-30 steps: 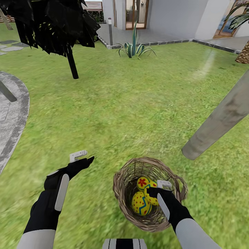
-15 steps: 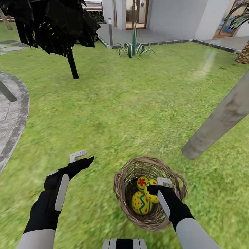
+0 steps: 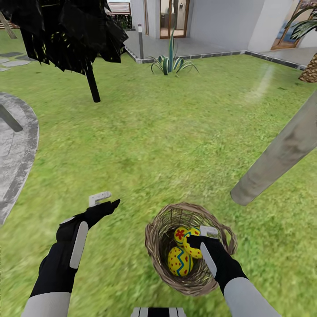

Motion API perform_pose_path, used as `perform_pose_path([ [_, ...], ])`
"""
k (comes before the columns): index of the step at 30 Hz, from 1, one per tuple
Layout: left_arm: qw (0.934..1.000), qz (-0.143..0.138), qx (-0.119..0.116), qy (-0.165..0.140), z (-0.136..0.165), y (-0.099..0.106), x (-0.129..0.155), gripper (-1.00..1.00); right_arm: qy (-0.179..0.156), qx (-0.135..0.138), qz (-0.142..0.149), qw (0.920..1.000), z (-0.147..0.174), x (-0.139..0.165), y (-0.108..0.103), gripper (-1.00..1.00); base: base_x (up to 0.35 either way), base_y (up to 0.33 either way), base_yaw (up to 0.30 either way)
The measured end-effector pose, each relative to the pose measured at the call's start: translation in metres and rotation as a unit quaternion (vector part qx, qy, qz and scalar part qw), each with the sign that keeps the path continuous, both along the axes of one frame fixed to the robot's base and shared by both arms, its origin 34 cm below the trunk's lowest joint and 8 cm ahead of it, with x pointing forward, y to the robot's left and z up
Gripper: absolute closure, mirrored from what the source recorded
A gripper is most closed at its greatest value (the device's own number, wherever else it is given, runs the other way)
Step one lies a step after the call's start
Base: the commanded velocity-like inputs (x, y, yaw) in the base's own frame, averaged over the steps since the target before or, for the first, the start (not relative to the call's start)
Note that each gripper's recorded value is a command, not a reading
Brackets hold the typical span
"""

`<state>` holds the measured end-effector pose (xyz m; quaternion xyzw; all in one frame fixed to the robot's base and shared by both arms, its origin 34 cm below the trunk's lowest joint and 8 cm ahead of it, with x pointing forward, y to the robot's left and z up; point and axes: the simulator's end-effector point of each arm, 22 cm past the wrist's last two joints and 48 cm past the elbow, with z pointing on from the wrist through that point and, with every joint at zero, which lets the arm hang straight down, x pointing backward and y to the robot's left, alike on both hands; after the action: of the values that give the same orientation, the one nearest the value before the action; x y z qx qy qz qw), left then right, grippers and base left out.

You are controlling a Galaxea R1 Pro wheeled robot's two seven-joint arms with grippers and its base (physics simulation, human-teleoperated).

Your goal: Take the three Easter eggs out of the wicker basket on the lawn in the garden, then place them on the lawn next to a single tree (choose any tree) so that all three eggs are next to the same tree and none are left in the basket.

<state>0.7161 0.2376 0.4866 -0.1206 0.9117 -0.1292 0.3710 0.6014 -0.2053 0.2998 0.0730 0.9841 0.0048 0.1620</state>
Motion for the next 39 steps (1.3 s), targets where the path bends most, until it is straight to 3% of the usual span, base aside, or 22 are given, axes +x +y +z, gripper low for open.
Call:
perform_pose_path([
  [39, 1.0000, 0.000, 0.000, 0.000, 0.081, 0.000, 0.015, -1.00, 0.010, 0.005, 0.001, 0.9999, 0.077, 0.008, 0.006, 1.00, 0.000, 0.000, 0.000],
])
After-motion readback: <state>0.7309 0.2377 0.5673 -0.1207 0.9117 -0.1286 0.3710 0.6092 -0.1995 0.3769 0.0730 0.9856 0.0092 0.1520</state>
